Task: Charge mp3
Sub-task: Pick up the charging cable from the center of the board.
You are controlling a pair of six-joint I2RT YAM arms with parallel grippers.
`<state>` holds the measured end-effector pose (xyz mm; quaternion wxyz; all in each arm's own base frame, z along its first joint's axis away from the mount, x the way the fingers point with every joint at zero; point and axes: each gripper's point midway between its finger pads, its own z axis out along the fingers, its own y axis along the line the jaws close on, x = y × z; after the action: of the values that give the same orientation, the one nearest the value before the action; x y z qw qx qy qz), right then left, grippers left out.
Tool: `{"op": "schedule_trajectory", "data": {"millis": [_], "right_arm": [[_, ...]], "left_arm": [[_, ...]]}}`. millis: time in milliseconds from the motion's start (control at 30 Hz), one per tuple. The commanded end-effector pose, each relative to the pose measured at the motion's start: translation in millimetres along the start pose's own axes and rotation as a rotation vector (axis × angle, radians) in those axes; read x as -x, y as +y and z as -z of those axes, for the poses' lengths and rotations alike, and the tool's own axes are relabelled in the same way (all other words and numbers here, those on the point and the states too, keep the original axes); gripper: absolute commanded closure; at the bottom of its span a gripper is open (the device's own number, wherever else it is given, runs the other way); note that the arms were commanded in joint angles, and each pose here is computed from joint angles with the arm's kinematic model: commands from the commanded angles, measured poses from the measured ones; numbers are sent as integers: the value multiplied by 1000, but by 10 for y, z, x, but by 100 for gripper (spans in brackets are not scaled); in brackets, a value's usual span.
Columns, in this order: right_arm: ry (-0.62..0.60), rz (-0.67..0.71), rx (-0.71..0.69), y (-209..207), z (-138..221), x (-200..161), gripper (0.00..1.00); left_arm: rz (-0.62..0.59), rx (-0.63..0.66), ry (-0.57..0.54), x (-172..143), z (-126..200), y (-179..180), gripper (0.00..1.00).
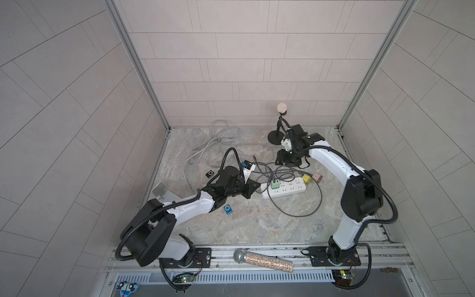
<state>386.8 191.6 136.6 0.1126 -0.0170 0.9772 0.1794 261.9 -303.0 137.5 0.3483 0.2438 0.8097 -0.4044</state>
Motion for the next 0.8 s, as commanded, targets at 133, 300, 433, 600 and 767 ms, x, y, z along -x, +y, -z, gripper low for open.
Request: {"op": "schedule_trajectory", "data": {"millis": [133, 300, 433, 600, 767], "right_arm": [[114, 44, -91, 138, -404, -158, 51], [130, 41, -168, 42, -600, -174, 63], [134, 35, -198, 7, -745, -183, 75], [112, 39, -245, -31, -804, -154, 88], [52, 44, -254, -2, -628, -52, 100]], "left_arm": [[-4, 5, -46, 48, 51, -9, 98], [-3, 2, -38, 26, 24, -1, 98], [-1, -2, -37, 13, 8, 7, 98], [-1, -6, -39, -1, 10, 4, 98], [-2, -1, -38, -34, 20, 19, 98]]}}
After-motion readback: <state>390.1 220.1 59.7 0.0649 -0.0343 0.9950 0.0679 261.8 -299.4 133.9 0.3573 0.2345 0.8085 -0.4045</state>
